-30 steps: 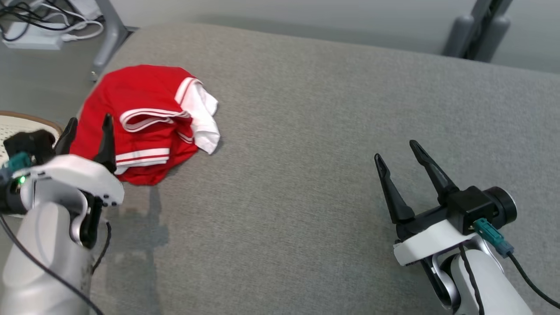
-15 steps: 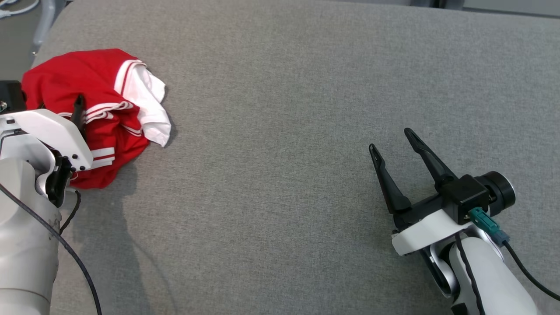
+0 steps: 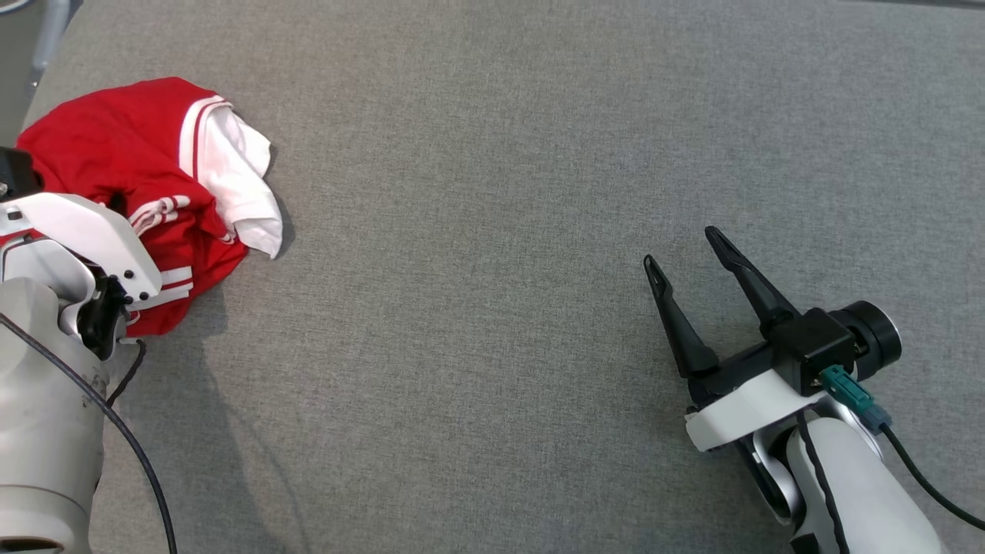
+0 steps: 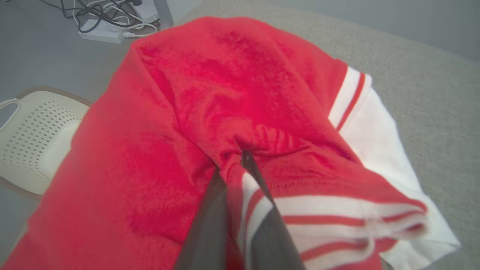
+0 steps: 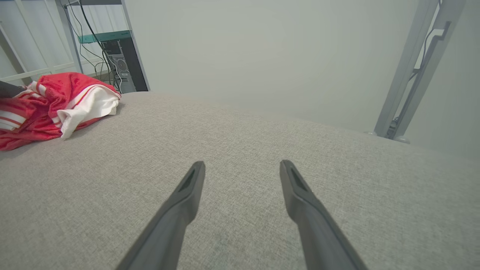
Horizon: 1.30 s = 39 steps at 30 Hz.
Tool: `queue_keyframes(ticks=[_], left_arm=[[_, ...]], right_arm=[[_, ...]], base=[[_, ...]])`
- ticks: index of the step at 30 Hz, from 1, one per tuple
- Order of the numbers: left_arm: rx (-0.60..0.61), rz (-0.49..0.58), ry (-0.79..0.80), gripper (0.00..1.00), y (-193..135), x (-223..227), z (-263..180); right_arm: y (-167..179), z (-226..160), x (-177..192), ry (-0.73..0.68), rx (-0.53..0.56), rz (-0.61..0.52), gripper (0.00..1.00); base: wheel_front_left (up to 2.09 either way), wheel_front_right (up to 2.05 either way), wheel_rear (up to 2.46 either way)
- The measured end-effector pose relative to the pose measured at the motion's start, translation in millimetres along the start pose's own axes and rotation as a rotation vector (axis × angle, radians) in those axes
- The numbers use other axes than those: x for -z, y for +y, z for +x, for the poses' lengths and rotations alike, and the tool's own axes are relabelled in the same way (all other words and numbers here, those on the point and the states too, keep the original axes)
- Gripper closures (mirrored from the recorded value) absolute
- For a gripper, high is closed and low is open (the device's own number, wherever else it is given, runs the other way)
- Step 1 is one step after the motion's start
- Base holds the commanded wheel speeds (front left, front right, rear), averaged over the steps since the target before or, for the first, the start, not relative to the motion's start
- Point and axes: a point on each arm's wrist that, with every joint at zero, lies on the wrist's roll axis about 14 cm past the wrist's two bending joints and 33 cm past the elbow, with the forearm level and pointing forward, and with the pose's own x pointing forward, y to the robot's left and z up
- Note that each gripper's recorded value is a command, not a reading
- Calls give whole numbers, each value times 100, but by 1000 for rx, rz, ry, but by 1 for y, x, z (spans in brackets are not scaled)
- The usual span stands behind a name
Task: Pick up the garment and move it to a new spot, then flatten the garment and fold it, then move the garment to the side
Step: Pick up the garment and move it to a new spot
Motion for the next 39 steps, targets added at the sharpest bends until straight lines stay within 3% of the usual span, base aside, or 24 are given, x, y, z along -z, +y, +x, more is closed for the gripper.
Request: queue_keyframes(ticks=[6,15,22,27,33,39], left_arm=[[7,33,-107,100,1,-21,-10],[15,50,-497,100,6,-102,-56],[109,68,-767,100,-13,-169,-110],[212,101,-960,100,-44,-204,-158],[392,97,-1080,100,-100,-206,-196],[635,86,-1101,100,-184,-188,-225]], right_arm=[[4,-1,-10,-15,-3,-6,0],[19,-11,-35,-55,-7,-11,0],[28,-18,-58,-103,-1,-15,0],[21,-25,-74,-138,38,-24,0],[-12,-41,-92,-185,148,-41,0],[-55,-69,-109,-226,288,-70,0]], base=[[0,0,0],[0,0,0],[0,0,0],[0,0,0],[0,0,0],[0,0,0]])
